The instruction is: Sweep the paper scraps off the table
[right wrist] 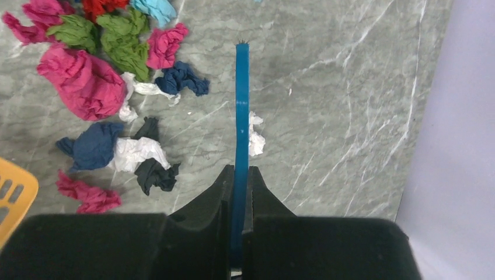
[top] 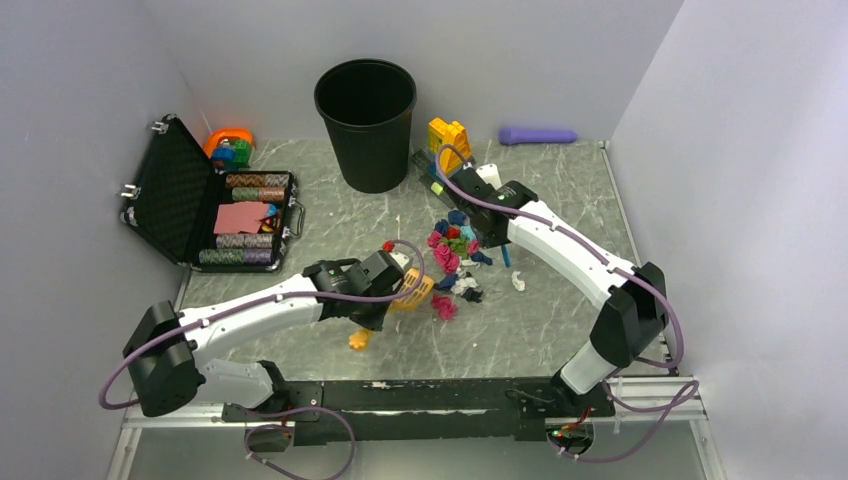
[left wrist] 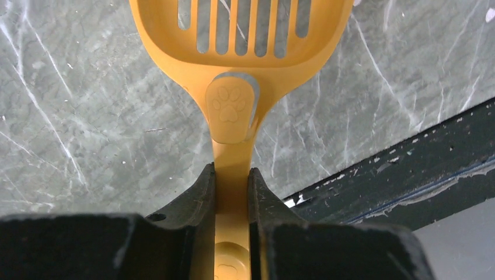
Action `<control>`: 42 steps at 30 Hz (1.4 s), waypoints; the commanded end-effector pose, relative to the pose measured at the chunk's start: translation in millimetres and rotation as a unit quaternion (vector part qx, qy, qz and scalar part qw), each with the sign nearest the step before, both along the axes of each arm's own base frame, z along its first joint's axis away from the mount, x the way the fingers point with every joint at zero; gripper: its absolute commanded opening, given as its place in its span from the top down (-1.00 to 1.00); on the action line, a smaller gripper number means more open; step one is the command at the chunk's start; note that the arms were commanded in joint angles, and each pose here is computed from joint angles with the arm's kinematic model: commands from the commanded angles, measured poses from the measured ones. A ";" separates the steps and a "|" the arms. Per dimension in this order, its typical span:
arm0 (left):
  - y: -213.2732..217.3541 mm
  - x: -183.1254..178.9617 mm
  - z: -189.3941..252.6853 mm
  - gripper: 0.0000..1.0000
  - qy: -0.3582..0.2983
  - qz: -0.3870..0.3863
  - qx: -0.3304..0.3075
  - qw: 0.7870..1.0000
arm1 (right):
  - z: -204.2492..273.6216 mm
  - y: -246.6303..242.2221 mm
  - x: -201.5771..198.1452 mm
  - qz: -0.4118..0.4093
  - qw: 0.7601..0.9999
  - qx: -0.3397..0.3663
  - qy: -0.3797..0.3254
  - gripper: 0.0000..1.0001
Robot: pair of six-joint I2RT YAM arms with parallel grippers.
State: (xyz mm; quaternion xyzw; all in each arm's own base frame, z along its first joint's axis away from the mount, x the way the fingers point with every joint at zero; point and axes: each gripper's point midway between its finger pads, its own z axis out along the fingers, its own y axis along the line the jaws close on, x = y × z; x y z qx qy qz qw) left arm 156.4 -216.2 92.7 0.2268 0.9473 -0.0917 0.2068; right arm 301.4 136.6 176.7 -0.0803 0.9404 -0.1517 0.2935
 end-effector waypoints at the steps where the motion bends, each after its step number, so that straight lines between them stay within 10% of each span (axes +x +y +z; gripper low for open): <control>1: 0.8 -15.3 13.7 1.00 0.015 -0.041 0.003 0.999 | -15.0 -17.3 -4.6 -0.048 0.998 -0.027 0.008 1.00; 13: -11.4 -81.5 12.8 1.00 0.097 -0.186 0.016 0.978 | -50.9 -84.3 -22.2 -0.150 0.974 -0.172 0.016 1.00; 29: -18.3 -37.4 -24.7 1.00 0.083 -0.127 0.139 0.979 | -93.6 33.3 -27.3 0.113 0.985 0.032 0.124 1.00; 42: -25.9 -18.7 -20.6 1.00 0.100 -0.106 0.118 0.982 | -69.7 138.5 -84.4 0.320 0.915 0.191 0.156 1.00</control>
